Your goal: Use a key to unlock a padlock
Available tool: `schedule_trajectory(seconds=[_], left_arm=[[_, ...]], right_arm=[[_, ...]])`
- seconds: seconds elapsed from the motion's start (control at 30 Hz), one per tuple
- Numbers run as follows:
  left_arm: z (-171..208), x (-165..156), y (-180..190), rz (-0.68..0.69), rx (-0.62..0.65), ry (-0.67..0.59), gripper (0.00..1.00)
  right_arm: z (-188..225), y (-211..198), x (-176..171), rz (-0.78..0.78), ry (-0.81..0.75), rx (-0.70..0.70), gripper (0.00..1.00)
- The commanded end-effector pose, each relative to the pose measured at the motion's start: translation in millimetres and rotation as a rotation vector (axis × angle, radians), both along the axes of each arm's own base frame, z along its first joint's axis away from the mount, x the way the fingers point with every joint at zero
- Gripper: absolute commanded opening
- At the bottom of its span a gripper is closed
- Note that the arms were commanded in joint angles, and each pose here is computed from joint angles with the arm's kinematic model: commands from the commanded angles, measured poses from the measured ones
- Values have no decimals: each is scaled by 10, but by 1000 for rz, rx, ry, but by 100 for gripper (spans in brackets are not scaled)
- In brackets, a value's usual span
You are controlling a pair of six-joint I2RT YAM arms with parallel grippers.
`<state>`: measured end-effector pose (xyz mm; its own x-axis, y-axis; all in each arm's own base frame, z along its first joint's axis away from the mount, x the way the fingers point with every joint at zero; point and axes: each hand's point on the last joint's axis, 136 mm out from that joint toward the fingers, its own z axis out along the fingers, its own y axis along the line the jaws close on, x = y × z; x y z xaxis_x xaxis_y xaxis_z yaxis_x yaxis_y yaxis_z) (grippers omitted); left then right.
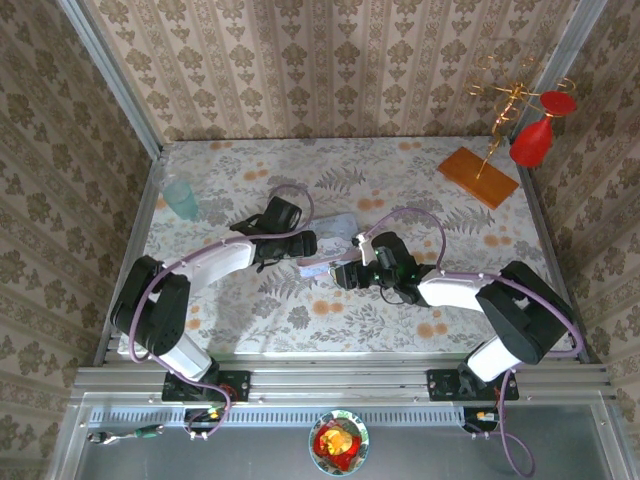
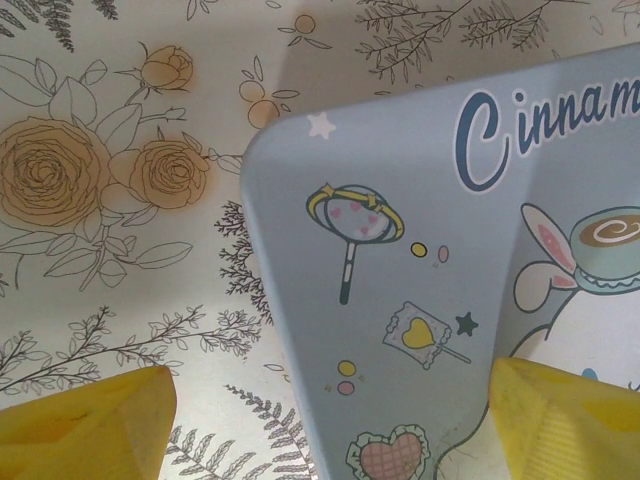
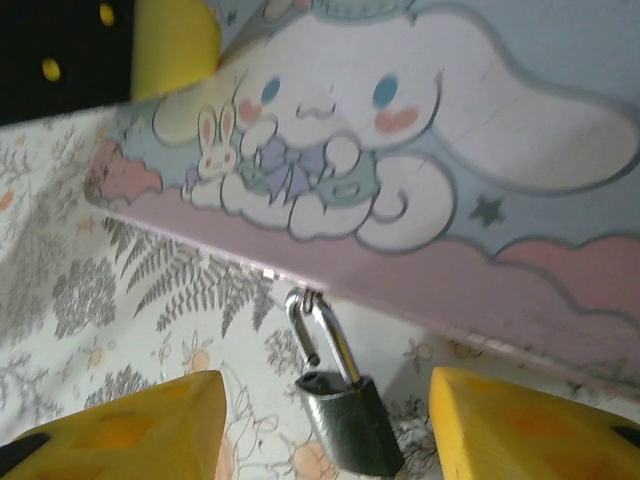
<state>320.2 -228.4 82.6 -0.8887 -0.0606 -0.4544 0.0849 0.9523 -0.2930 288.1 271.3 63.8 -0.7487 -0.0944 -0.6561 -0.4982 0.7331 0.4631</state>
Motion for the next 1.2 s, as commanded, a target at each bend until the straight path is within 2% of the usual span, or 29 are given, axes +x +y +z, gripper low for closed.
schedule_trajectory(seconds=[0.0,0.6,0.7,0.87,1.17], left_arm=[[-337,-251,237,21,114,109,81],[-393,-327,272,36,102,118,81],[-403,-336,276,38,102,121,81],[-442,-351,359,42,145,121,81],[-499,-400,418,49,150,120,81]], right_arm=[[-186,71,-221,79,128,14,55],[-446,64,-176,52,81,-134,45],[-457,82,-172,42,60,-162,38],[-421,102,-198,29,4,-202,18],[-319,27,-185,-83,-52,-205,7]])
